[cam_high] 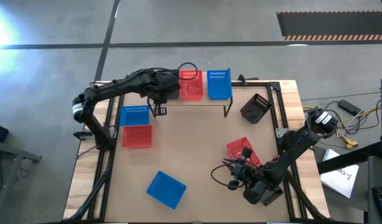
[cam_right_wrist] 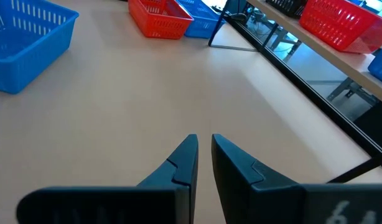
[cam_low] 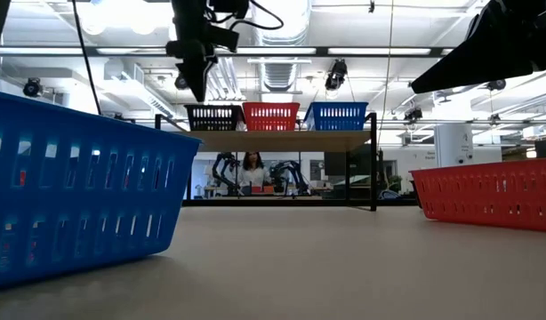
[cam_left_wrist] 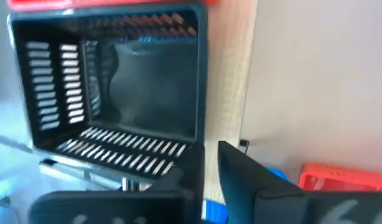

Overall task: Stack baskets on shelf by color
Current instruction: Put the bottom left black bin on the shelf, then stack the right red bin on the red bin on the shelf

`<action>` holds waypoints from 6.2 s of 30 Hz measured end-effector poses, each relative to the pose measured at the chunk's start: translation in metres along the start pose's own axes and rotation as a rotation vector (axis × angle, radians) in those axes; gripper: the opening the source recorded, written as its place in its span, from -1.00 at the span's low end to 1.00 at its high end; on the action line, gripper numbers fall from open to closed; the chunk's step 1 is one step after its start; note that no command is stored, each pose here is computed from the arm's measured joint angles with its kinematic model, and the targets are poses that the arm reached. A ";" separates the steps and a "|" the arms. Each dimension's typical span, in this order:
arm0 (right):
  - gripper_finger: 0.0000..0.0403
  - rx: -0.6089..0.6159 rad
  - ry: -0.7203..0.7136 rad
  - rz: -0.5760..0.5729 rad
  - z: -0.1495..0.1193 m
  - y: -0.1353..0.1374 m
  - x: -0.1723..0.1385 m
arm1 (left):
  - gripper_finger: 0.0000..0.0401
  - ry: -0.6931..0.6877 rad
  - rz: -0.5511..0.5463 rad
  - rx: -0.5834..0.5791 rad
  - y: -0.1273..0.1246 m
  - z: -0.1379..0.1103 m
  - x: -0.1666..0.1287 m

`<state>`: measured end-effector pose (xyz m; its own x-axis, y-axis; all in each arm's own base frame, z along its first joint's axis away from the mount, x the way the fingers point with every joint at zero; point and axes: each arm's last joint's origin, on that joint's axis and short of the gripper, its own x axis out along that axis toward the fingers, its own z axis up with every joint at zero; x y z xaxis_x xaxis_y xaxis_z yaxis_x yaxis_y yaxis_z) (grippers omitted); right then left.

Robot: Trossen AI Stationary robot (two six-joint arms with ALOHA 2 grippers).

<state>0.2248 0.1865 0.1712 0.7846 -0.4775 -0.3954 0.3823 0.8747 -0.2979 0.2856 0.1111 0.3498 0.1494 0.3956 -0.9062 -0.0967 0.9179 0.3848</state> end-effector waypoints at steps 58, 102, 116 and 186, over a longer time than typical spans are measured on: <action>-0.81 0.003 -0.001 0.001 0.000 0.000 0.000 | -0.80 -0.007 0.047 -0.020 0.000 -0.007 0.012; -0.19 -0.201 0.719 0.453 0.004 -0.036 -0.036 | -0.32 -0.970 -0.326 -0.175 -0.207 -0.060 0.002; -0.69 -0.229 0.844 0.348 -0.003 -0.044 -0.003 | -0.32 -1.049 -0.343 -0.210 -0.218 -0.057 0.017; -0.74 -0.505 0.483 -0.052 0.235 -0.217 0.225 | -0.32 -1.004 -0.186 -0.226 -0.242 -0.079 0.022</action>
<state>0.4327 -0.0909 0.3510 0.4220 -0.6032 -0.6768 0.0477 0.7602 -0.6479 0.2347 -0.1045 0.2233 0.9196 0.1873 -0.3454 -0.1552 0.9807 0.1187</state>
